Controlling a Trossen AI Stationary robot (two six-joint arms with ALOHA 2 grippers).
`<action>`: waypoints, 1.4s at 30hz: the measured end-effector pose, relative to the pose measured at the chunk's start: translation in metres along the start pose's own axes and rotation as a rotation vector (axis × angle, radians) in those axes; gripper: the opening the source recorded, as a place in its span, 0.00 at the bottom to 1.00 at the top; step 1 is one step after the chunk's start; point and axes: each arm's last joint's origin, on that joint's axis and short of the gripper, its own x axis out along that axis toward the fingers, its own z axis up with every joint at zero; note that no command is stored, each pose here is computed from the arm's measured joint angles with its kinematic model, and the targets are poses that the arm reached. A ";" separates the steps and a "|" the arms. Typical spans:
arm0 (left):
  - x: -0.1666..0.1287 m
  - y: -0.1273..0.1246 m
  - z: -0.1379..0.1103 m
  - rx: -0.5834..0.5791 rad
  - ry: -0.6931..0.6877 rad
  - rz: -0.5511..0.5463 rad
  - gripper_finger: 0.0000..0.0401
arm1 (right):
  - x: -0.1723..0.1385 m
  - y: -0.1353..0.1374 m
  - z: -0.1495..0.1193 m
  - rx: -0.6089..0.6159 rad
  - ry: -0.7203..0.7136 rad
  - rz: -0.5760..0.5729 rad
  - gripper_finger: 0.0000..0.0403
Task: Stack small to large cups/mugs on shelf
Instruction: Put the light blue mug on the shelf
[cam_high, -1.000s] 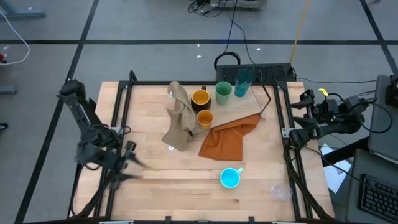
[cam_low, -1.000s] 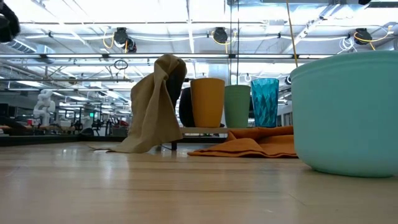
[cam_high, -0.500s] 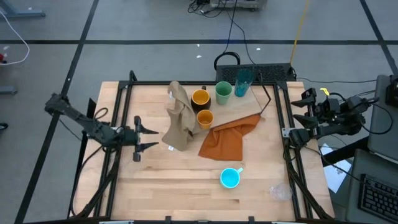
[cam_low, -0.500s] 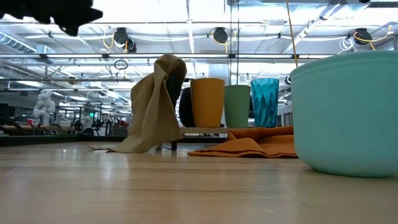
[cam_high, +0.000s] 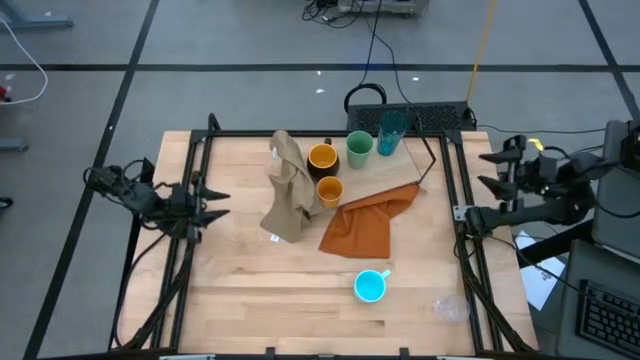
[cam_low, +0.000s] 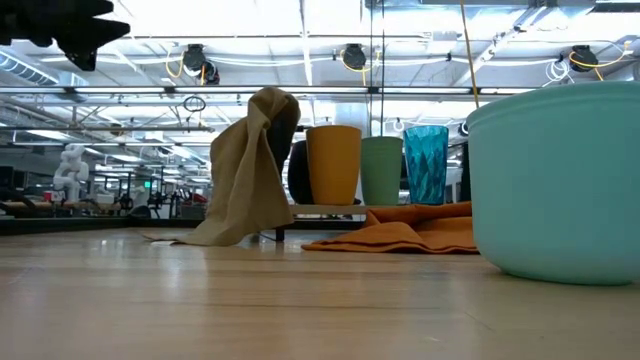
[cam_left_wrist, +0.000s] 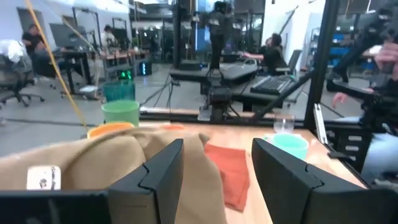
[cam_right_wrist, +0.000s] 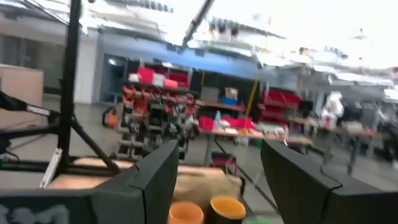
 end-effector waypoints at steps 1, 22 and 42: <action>0.000 0.000 -0.001 -0.001 0.010 -0.001 0.48 | -0.005 -0.002 0.002 0.007 0.021 -0.008 0.54; 0.007 -0.004 -0.020 -0.059 0.071 0.027 0.48 | 0.065 0.025 -0.105 0.216 -0.121 0.025 0.54; 0.007 -0.004 -0.019 -0.091 0.069 0.020 0.48 | 0.096 0.038 -0.117 0.216 -0.137 0.333 0.54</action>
